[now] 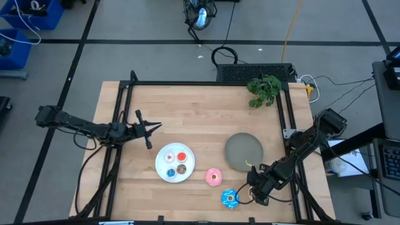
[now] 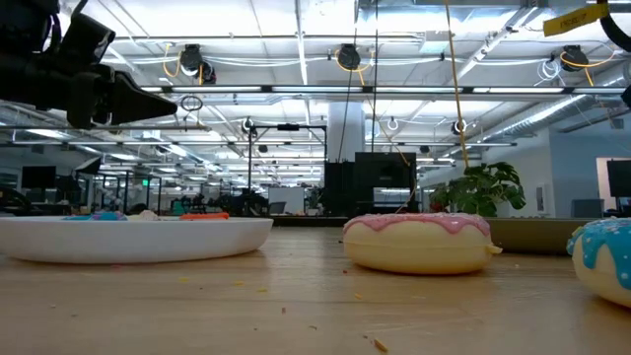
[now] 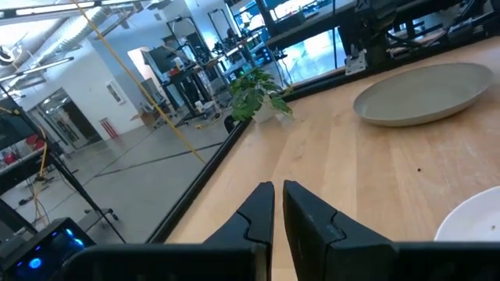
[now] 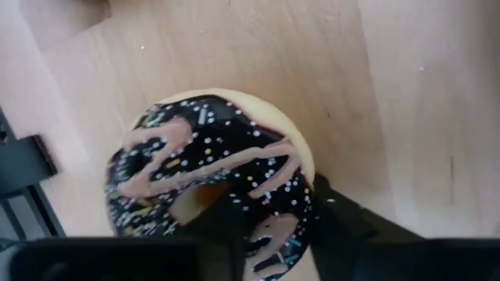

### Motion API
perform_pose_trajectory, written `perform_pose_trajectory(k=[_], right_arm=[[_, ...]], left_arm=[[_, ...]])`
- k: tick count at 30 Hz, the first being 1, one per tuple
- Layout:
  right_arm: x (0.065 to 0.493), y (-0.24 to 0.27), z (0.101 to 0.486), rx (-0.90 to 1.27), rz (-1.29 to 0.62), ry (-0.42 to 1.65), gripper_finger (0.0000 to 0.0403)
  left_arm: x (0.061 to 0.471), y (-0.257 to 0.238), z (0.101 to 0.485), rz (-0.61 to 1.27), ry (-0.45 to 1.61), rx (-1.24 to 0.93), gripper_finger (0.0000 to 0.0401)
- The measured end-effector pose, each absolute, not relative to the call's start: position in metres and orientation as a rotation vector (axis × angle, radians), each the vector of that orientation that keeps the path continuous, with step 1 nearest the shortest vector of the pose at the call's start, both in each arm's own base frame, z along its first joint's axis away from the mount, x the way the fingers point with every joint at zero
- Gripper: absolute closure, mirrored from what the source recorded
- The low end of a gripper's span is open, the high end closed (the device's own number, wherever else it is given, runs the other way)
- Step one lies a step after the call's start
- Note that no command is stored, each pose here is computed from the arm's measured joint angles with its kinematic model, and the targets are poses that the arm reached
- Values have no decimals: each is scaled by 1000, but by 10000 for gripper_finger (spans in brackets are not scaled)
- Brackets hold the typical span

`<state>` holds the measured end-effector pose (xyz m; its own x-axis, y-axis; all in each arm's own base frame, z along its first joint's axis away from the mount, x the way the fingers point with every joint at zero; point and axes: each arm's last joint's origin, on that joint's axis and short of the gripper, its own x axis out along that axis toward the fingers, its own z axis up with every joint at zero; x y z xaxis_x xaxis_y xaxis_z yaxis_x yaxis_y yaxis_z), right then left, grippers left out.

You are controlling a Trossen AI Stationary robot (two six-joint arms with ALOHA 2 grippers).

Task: Pick & Place donuts
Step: Put the large black donut on the dark gray plate

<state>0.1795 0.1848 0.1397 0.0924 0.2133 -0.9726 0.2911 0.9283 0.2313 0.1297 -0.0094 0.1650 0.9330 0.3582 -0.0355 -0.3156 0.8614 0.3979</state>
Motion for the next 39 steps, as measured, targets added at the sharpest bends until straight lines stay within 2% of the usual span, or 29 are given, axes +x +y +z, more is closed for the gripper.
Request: perform_pose_trajectory(k=[5,9,13,20,33,39], right_arm=[[184,184,151,400,5,1462,365],[197,184,176,381,62,1433,393],[212,178,217,291,61,1452,389],[235,135,284,163,-162,1425,390],[265,56,289,130,-224,1421,389],[271,23,285,224,-404,1380,390]], left_arm=[[130,-9,165,352,106,397,364],[130,-10,165,350,105,397,364],[130,-10,168,355,78,387,364],[130,-10,169,357,66,383,364],[130,-10,169,356,69,402,364],[130,-10,169,355,70,403,364]])
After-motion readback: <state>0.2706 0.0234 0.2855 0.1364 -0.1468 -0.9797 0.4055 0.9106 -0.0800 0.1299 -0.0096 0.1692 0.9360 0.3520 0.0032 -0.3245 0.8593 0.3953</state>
